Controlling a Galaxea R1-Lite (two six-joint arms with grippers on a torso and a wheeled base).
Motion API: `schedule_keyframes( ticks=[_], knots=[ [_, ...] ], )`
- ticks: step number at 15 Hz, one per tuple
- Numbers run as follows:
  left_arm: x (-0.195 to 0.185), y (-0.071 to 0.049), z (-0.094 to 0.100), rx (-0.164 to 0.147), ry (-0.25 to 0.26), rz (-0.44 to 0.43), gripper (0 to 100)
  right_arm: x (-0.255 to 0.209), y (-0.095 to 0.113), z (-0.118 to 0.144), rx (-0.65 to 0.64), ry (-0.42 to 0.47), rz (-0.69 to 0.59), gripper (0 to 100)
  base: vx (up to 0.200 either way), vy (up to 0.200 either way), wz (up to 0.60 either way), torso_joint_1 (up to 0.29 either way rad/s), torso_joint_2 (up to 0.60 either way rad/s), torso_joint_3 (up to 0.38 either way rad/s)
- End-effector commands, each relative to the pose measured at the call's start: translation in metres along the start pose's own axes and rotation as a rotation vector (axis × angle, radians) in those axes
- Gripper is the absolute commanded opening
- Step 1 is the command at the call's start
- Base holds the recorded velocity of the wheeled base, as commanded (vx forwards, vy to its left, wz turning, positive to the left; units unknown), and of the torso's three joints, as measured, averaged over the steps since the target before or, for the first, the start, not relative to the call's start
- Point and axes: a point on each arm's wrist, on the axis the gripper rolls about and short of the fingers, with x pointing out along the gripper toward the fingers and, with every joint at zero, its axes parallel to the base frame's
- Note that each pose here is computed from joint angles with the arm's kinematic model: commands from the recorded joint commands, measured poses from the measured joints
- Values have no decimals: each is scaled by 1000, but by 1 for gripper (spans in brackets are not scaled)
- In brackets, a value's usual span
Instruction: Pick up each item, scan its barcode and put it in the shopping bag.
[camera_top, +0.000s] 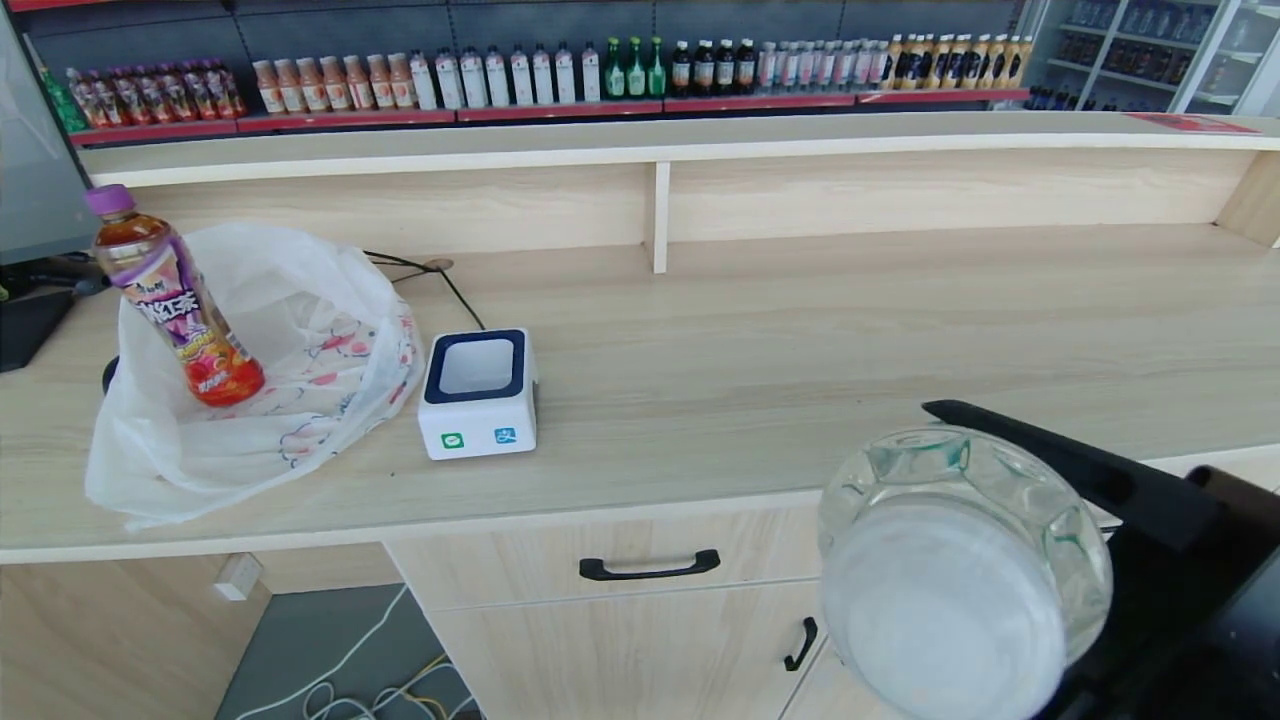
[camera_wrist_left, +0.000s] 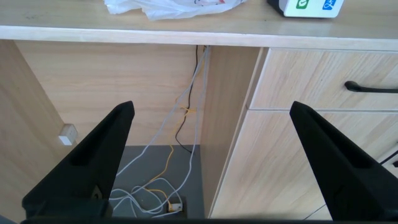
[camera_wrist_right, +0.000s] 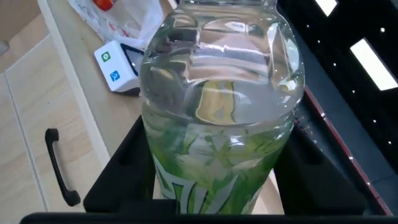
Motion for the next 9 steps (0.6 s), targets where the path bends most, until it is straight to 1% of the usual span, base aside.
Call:
schedule_keyframes(
  ticks=[1, 3, 4, 6, 7, 9],
  knots=[
    [0, 0, 0, 0, -1, 1, 100, 1, 12, 2, -6, -20, 43, 0, 0, 0, 0, 0, 0, 0],
    [0, 0, 0, 0, -1, 0, 100, -1, 24, 6, -54, -61, 66, 0, 0, 0, 0, 0, 0, 0],
    [0, 0, 0, 0, -1, 0, 100, -3, 30, 6, -61, -65, 83, 0, 0, 0, 0, 0, 0, 0],
    [0, 0, 0, 0, -1, 0, 100, -3, 31, 7, -145, -90, 66, 0, 0, 0, 0, 0, 0, 0],
    [0, 0, 0, 0, -1, 0, 100, -4, 31, 9, -189, -135, 73, 0, 0, 0, 0, 0, 0, 0],
    [0, 0, 0, 0, -1, 1, 100, -2, 30, 11, -247, -187, 70, 0, 0, 0, 0, 0, 0, 0]
  ],
)
